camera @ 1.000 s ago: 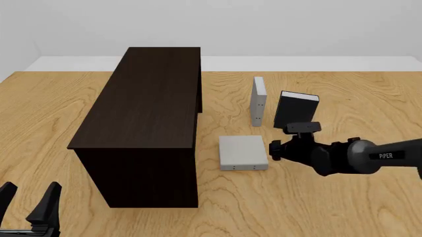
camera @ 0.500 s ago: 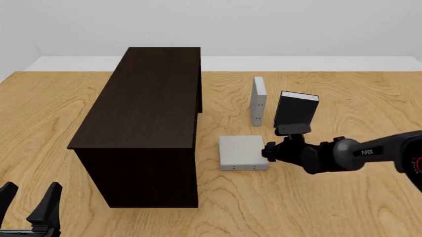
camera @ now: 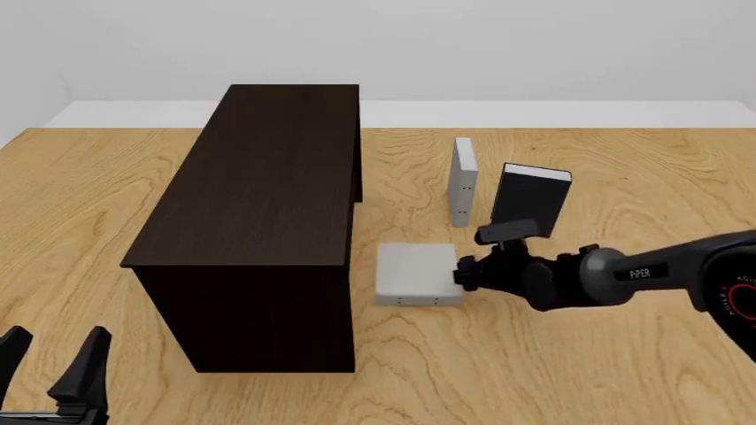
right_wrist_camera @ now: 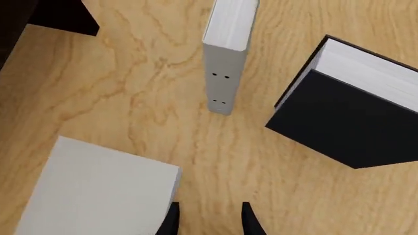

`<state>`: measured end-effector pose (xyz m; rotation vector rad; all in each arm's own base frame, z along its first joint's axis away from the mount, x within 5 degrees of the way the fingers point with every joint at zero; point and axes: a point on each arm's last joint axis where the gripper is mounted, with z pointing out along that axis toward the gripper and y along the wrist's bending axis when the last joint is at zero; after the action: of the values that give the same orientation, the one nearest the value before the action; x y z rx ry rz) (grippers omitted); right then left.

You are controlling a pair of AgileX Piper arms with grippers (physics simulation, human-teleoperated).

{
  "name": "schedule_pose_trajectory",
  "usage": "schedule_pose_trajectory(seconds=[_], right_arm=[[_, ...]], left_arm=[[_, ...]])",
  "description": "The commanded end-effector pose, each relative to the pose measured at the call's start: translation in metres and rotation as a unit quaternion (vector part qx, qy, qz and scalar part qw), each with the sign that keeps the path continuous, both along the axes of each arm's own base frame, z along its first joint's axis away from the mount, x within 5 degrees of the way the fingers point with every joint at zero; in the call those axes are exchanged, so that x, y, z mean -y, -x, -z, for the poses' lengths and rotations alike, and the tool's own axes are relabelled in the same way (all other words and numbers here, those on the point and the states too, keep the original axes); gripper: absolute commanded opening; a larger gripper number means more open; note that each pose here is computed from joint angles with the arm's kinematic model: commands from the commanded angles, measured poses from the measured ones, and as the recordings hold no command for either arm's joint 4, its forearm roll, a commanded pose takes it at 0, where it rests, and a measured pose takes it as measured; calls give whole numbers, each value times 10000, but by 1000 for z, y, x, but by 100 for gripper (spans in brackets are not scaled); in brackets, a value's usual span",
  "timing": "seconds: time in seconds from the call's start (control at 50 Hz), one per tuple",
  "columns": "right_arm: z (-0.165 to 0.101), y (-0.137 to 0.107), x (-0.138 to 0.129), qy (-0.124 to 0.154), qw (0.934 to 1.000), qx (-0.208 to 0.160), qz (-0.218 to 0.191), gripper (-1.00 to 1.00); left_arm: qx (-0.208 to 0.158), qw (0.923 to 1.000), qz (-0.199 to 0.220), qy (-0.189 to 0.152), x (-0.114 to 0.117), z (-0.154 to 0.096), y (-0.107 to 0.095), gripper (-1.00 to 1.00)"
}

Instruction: Pick up the book on the right and place it under the cabinet shelf.

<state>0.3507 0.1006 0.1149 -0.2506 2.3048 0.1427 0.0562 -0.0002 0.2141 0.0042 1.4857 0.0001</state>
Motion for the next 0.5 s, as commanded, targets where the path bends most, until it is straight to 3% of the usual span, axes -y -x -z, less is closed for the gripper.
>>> schedule_pose_trajectory(seconds=[0.02,0.5], right_arm=[[25,29,-54,-813,9959,-340,-179,100],[21,24,-82,-876,9947,-299,-451,100]], left_arm=[[1,10000,5,1,0,0,0,100],[1,10000,4,2,0,-1,0,100]])
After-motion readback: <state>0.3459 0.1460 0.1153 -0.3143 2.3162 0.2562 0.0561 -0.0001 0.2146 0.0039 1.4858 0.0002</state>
